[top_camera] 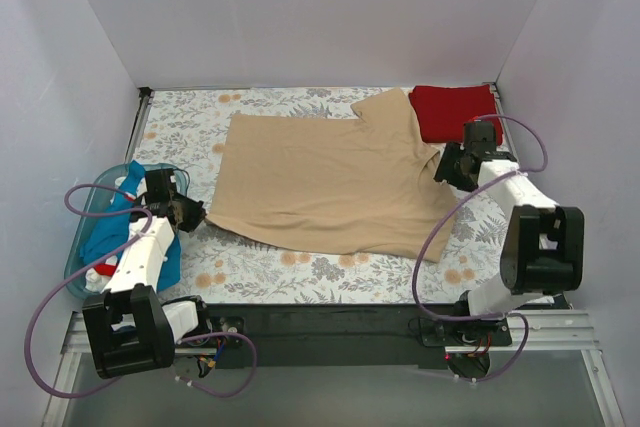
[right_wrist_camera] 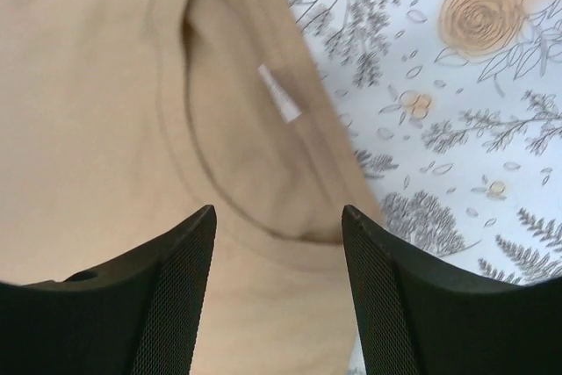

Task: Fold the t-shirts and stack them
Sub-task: Flatten the tshirt out, then fold the tshirt

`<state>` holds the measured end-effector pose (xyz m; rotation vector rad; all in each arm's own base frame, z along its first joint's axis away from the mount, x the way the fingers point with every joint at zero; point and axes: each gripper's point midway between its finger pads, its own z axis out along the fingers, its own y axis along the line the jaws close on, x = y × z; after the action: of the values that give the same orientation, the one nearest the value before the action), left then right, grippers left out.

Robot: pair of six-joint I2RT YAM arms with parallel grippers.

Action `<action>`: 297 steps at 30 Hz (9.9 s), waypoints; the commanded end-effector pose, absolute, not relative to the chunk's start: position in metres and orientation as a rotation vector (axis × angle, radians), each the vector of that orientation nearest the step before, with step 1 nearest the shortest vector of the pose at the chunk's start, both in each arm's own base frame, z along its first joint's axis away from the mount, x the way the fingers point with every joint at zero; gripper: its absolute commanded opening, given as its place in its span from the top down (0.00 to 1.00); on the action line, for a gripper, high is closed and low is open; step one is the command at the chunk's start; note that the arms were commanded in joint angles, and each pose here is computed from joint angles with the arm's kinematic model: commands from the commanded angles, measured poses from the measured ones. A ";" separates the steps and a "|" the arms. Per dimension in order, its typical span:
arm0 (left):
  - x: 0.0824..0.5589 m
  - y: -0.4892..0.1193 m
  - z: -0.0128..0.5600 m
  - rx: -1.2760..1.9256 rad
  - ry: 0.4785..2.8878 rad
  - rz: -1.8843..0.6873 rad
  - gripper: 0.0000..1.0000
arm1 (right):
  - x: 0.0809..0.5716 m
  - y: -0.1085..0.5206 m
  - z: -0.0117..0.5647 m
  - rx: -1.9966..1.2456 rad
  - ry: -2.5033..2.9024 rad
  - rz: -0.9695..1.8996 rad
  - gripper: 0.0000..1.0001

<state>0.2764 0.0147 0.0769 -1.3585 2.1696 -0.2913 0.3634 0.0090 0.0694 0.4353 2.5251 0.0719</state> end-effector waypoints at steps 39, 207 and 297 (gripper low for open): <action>0.283 0.005 0.088 -1.330 2.154 -0.393 1.00 | 0.185 0.052 0.023 0.830 2.645 0.377 0.77; 0.345 -0.010 0.053 -1.266 2.300 -0.387 0.78 | 0.413 0.118 0.107 0.227 2.477 0.566 0.99; 0.339 -0.007 0.042 -1.299 2.331 -0.337 0.79 | 0.479 0.145 0.065 0.206 2.497 0.369 0.47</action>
<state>0.3397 -0.0098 0.0437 -1.2963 2.3245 -0.3657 0.4795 0.1464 0.0610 0.2291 2.4643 0.4735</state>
